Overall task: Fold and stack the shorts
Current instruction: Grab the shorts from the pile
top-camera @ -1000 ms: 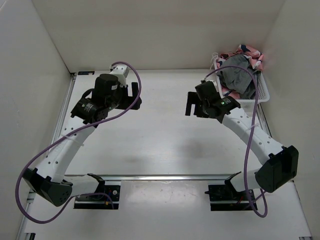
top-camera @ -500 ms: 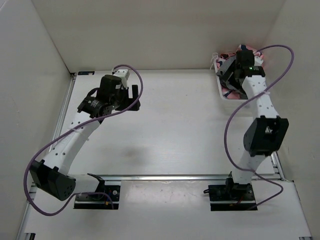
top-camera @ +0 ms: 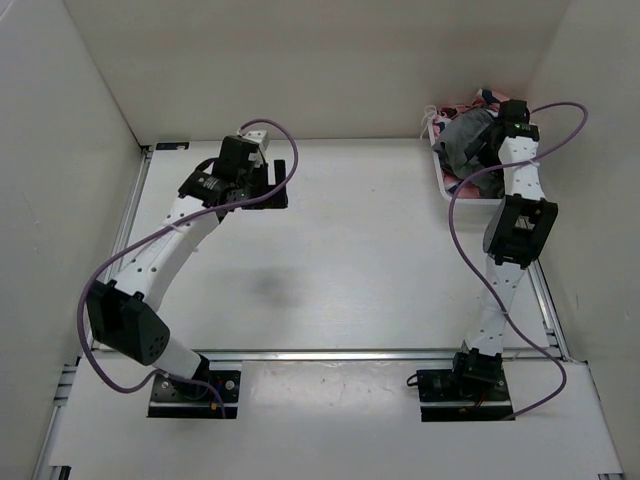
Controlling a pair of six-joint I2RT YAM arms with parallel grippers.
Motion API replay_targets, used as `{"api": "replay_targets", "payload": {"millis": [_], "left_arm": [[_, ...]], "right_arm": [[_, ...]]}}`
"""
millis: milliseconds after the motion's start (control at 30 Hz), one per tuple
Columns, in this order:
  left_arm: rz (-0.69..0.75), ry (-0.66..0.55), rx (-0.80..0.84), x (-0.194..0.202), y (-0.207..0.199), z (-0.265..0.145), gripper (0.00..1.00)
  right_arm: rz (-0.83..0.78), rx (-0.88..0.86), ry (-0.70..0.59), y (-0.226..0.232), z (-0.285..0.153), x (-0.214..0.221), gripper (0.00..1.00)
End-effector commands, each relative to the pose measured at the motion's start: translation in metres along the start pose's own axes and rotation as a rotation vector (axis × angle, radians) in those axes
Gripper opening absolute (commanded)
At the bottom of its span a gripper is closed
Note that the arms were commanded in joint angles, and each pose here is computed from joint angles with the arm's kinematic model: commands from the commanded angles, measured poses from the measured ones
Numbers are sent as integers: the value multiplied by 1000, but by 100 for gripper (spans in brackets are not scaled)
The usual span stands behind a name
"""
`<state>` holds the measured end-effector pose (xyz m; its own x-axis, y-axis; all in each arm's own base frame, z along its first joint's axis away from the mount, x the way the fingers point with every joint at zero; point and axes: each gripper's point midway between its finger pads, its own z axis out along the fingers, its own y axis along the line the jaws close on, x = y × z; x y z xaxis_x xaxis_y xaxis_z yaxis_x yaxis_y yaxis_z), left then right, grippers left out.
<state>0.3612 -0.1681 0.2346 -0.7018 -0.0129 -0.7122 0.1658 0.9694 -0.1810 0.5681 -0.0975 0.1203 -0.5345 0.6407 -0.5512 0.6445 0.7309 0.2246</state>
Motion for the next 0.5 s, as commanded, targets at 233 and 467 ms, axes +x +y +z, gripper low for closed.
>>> {"api": "replay_targets", "payload": {"millis": [233, 467], "left_arm": [[-24, -10, -28, -17, -1, 19, 100], [-28, -29, -26, -22, -5, 14, 100]], "right_arm": [[50, -156, -53, 30, 14, -28, 49], [53, -268, -104, 54, -29, -45, 0]]}}
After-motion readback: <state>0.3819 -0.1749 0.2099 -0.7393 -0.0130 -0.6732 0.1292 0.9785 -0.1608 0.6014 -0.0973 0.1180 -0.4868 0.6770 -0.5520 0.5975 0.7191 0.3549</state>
